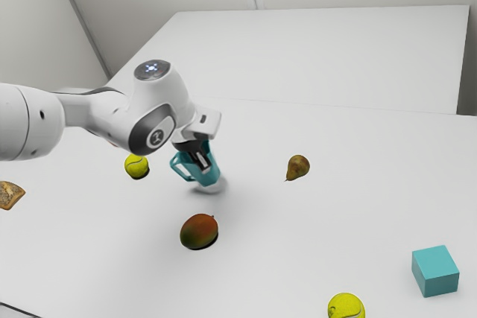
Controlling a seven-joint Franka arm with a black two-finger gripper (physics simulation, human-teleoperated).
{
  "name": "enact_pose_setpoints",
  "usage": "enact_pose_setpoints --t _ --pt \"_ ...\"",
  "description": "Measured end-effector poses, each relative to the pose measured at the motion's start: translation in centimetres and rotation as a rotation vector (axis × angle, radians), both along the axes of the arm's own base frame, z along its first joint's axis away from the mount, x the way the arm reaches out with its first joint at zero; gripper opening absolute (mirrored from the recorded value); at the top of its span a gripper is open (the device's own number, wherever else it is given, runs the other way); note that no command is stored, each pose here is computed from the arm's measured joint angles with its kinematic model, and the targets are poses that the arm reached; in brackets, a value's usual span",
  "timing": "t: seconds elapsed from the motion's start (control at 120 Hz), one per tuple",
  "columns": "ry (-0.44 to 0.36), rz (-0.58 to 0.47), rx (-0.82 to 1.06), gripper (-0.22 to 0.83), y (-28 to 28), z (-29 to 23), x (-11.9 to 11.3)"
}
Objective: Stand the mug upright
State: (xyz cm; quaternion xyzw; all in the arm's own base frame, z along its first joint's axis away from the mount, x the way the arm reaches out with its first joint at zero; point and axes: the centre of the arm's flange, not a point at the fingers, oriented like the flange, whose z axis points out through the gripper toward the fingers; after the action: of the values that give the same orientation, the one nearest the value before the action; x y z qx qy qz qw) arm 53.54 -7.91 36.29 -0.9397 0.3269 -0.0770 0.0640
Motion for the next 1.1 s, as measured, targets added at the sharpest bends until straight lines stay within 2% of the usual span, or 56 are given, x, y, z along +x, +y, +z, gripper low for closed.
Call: enact_pose_setpoints --t 0.133,0.333,0.633,0.8,0.967,1.1 --pt "-0.008 0.049 -0.005 -0.16 1.1 0.0 0.2" --pt "-0.010 0.074 -0.016 -0.08 0.7 0.0 0.1" --pt "-0.011 0.077 -0.023 0.18 -0.5 0.0 0.0" --pt "-0.023 0.096 -0.029 0.41 0.1 0.6 0.0" --pt "-0.078 0.108 -0.034 0.52 0.8 4.6 -0.2" --pt "-0.123 0.143 -0.039 0.56 1.1 10.9 2.1"
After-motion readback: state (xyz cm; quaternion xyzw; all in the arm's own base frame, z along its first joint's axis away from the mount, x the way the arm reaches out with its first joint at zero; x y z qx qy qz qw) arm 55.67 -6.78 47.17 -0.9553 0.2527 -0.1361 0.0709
